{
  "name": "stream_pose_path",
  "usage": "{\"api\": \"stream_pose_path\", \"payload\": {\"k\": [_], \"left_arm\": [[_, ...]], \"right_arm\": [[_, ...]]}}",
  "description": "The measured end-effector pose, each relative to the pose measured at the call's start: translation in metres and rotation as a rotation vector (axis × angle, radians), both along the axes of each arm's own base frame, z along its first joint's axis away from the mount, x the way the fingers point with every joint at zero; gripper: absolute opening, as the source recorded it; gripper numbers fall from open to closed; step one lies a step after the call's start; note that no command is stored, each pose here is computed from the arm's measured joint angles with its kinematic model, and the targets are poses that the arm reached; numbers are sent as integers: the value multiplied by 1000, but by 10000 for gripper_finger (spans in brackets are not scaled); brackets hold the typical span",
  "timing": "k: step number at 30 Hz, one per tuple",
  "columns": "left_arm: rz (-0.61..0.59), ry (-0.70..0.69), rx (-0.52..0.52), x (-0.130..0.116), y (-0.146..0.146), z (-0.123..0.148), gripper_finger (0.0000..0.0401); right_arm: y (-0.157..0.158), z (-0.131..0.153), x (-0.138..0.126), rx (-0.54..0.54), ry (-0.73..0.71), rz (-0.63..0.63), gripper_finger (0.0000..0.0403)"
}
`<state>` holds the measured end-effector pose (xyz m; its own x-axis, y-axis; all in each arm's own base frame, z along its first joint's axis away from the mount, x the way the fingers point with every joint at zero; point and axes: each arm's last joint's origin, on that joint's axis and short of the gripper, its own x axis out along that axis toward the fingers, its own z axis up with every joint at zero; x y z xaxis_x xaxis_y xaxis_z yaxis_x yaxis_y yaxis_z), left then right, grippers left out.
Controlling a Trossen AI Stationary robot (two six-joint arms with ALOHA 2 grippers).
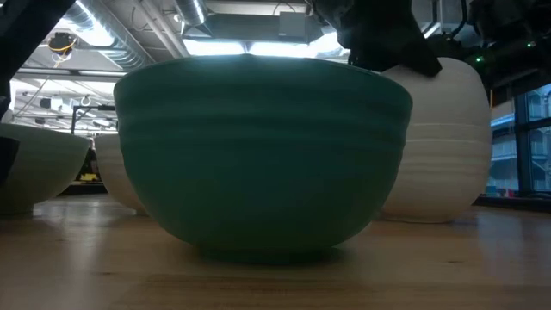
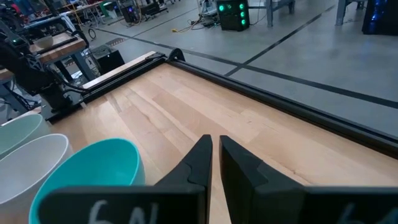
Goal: Nest bowls inside each other
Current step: Stack the top white bowl on the bottom right white bowls, then stack the left white bowl on the right white bowls
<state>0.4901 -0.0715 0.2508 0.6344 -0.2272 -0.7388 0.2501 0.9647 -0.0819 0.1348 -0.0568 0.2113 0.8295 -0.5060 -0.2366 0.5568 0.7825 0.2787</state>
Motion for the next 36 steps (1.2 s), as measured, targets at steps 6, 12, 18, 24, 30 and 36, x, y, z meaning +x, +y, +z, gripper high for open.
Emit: {"api": "stream_pose_path", "payload": {"k": [6, 12, 18, 24, 30, 36], "left_arm": [[1, 1, -1, 0, 0, 0, 130], [-3, -50, -7, 3, 0, 4, 146], [-5, -153, -21, 8, -1, 15, 146], [14, -175, -47, 10, -2, 17, 144], [-7, -261, -38, 13, -3, 24, 146], [-28, -375, -80, 9, 7, 53, 143]], "right_arm": [[0, 0, 0, -1, 1, 0, 32], [0, 0, 0, -1, 1, 0, 32], [0, 0, 0, 0, 0, 0, 32], [0, 0, 0, 1, 0, 0, 32], [0, 0, 0, 1, 0, 0, 32], [2, 0, 1, 16, -10, 73, 32]]}}
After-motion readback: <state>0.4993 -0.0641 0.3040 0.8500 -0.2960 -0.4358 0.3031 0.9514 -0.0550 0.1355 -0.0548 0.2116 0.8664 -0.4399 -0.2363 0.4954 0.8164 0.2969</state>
